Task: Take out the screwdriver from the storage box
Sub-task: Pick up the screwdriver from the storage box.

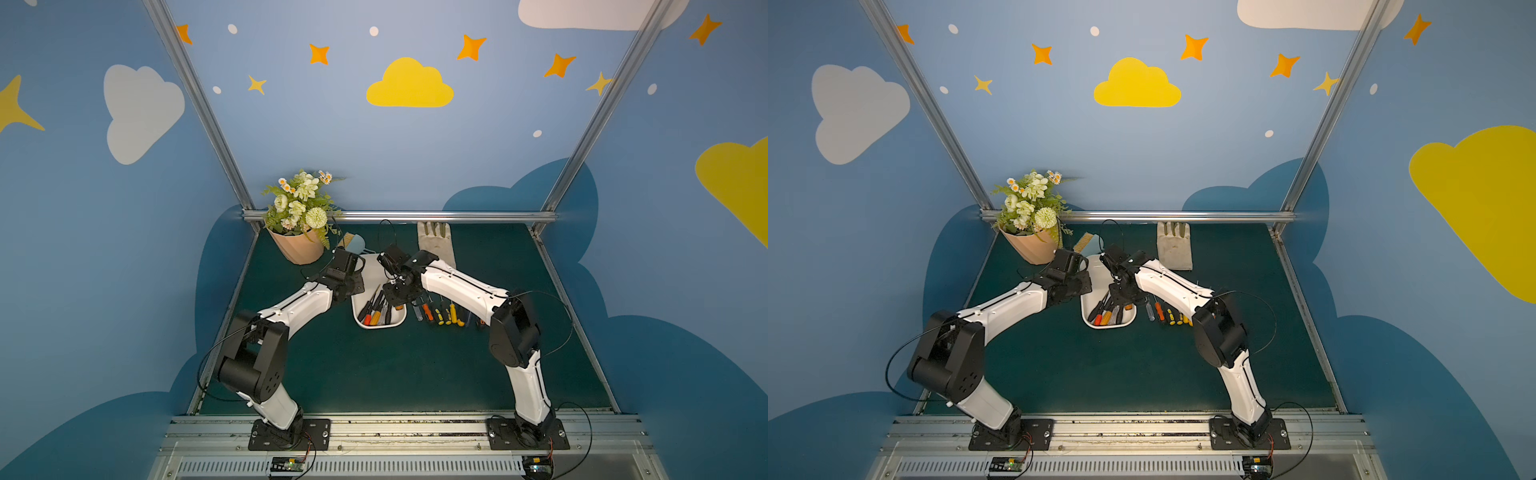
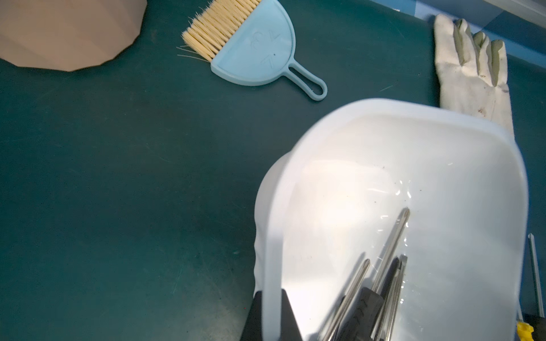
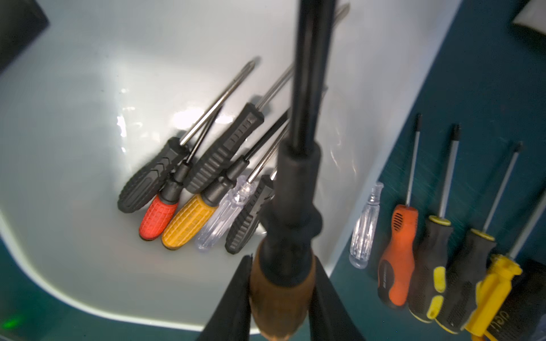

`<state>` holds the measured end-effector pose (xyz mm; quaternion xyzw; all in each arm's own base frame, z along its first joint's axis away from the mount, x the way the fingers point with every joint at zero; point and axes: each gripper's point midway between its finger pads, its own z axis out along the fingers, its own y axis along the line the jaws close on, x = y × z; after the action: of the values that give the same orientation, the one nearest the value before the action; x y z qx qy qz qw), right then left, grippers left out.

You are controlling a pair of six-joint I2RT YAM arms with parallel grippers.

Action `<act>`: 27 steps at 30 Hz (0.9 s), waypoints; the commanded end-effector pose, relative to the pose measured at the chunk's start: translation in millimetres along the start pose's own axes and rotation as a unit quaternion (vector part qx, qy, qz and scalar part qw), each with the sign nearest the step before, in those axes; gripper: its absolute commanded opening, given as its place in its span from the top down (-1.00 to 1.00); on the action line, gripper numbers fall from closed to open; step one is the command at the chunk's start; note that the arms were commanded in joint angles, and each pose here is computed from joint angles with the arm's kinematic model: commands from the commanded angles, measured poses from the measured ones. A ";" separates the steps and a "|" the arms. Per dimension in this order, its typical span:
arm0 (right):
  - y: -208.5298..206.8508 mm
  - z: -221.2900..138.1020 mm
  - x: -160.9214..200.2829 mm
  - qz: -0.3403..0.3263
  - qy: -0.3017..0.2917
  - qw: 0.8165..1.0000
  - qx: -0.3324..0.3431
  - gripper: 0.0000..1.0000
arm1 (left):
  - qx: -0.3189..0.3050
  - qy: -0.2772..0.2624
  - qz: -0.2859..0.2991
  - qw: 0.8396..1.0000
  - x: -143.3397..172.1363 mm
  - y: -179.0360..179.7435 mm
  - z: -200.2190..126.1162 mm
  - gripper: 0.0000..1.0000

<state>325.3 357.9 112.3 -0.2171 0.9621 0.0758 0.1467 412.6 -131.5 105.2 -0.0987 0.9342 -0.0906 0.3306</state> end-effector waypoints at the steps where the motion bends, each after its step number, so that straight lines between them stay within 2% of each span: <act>1: -4.6 -25.8 -11.4 -0.001 -0.035 0.999 0.002 1.00 | 0.024 -0.037 -0.013 0.999 -27.3 -11.6 -14.3 0.95; 5: -14.5 -31.9 -12.2 -0.003 -0.038 0.999 0.011 1.00 | 0.015 -0.041 -0.011 0.999 -30.9 -5.8 -14.2 0.96; 11: -27.0 -21.2 -1.7 0.001 -0.010 1.000 0.010 1.00 | -0.003 -0.047 -0.016 0.999 -39.5 8.7 -14.8 0.96; 18: -25.5 -1.5 13.0 -0.016 0.052 0.998 -0.009 1.00 | -0.027 -0.060 -0.029 0.997 -51.8 31.3 -16.9 0.95; 23: -31.0 16.6 25.5 -0.035 0.115 0.993 0.013 1.00 | -0.033 -0.065 -0.034 0.997 -55.9 38.0 -18.8 0.95; 27: -33.1 27.9 32.1 -0.039 0.133 0.990 0.018 1.00 | -0.035 -0.070 -0.041 0.996 -59.9 42.9 -21.6 0.96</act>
<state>331.6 330.7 76.8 -0.2462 0.9666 0.0398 0.0589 427.0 -73.3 109.5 -0.1484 0.9267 -0.0446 0.3423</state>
